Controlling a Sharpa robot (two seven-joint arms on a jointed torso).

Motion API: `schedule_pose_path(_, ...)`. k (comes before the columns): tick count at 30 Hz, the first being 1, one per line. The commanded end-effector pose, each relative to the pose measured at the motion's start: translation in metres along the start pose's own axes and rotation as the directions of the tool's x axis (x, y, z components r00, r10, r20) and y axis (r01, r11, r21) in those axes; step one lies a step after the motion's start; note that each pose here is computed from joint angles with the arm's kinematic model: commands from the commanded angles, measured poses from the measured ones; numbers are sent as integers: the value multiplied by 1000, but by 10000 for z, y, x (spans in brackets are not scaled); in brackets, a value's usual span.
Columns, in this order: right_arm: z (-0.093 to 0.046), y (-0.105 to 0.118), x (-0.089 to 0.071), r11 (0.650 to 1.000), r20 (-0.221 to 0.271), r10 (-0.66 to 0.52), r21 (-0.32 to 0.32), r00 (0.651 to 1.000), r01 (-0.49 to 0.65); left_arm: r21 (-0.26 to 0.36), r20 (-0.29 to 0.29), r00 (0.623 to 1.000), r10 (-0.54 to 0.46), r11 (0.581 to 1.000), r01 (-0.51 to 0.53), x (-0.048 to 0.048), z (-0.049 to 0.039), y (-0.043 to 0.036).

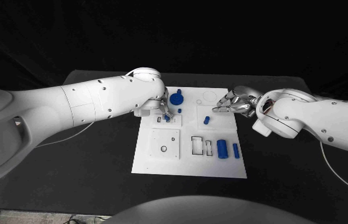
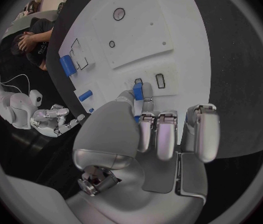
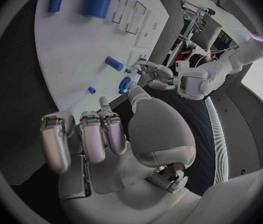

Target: Assemble the parts on the task board

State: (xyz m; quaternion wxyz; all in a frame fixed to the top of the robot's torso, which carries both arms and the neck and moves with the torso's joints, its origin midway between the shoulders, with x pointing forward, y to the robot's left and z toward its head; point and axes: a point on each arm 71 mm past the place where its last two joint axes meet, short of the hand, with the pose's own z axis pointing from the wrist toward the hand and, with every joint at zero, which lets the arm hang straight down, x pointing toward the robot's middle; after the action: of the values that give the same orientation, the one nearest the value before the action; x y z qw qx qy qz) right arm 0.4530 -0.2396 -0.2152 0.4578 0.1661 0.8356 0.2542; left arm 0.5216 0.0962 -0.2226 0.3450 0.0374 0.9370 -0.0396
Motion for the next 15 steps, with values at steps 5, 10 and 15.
schedule_pose_path(5, -1, 1, 15, 1000, -14, -11, 0, 1000, 11, -64, -15, 1000, -6, 998, 5, 15, 5, 36)
schedule_pose_path(10, 0, 3, 16, 1000, -14, -11, 0, 1000, 11, -60, -20, 1000, -6, 998, 5, 19, 8, 23)
schedule_pose_path(15, 1, 5, 16, 1000, -13, -11, -1, 1000, 11, -57, -24, 1000, -5, 998, 4, 23, 9, 11)
